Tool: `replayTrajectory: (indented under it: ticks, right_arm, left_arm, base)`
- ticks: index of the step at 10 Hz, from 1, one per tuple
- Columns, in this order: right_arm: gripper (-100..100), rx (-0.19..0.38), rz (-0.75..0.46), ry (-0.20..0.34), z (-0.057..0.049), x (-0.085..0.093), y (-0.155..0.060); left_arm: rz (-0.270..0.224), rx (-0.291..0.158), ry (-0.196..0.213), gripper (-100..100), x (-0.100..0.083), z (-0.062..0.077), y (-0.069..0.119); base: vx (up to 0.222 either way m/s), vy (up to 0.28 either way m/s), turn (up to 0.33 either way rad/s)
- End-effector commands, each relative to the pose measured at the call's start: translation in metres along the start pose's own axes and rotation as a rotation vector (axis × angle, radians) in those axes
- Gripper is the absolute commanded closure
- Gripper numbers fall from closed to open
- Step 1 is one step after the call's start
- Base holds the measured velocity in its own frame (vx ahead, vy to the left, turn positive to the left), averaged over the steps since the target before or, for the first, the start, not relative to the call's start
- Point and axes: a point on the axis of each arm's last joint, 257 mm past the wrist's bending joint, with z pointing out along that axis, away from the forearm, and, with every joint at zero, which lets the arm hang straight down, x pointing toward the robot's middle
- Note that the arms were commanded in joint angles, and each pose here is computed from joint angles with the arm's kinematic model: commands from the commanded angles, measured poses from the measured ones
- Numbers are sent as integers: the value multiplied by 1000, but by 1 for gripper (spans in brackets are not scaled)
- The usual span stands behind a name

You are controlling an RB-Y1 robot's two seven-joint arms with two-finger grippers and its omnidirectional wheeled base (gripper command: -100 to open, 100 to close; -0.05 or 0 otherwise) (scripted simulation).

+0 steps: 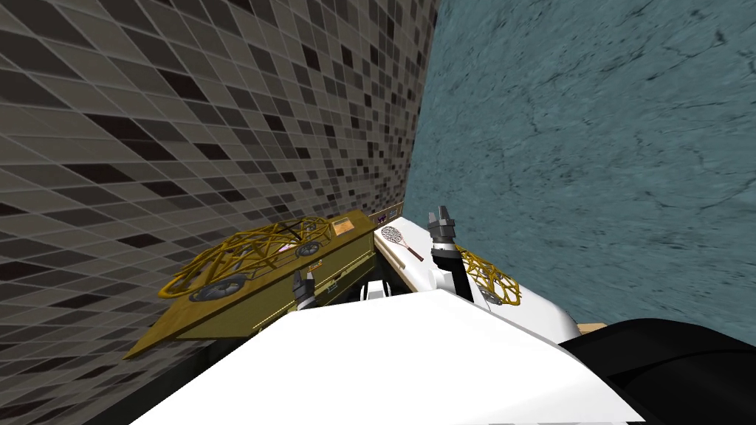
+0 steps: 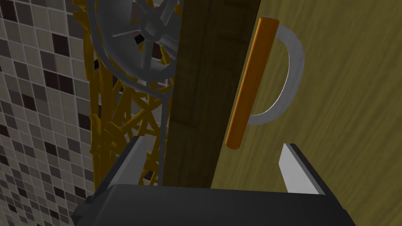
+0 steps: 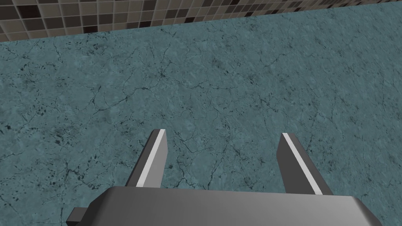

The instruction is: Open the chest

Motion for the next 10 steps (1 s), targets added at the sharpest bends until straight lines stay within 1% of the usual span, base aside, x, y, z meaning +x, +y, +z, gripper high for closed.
replayTrajectory:
  ticks: [1, 3, 6, 8, 9, 10]
  right_arm:
    - [0, 0, 0, 0, 0, 0, 0]
    - [0, 0, 0, 0, 0, 0, 0]
    - [0, 0, 0, 0, 0, 0, 0]
    - [0, 0, 0, 0, 0, 0, 0]
    - [0, 0, 0, 0, 0, 0, 0]
    - [0, 0, 0, 0, 0, 0, 0]
  left_arm:
    - [-10, -22, -8, -100, 6, -8, 10]
    - [-50, -58, -32, -100, 25, -25, 23]
    - [-50, -55, -31, -100, 25, -25, 23]
    - [-77, -74, 64, -100, 63, -23, 27]
    - [-77, -74, 64, -100, 63, -23, 27]
    - [-77, -74, 64, -100, 63, -23, 27]
  base:
    - [12, -6, -1]
    - [11, -9, 1]
    - [8, -8, 0]
    - [57, 12, 334]
    - [69, 8, 273]
    - [36, 8, 85]
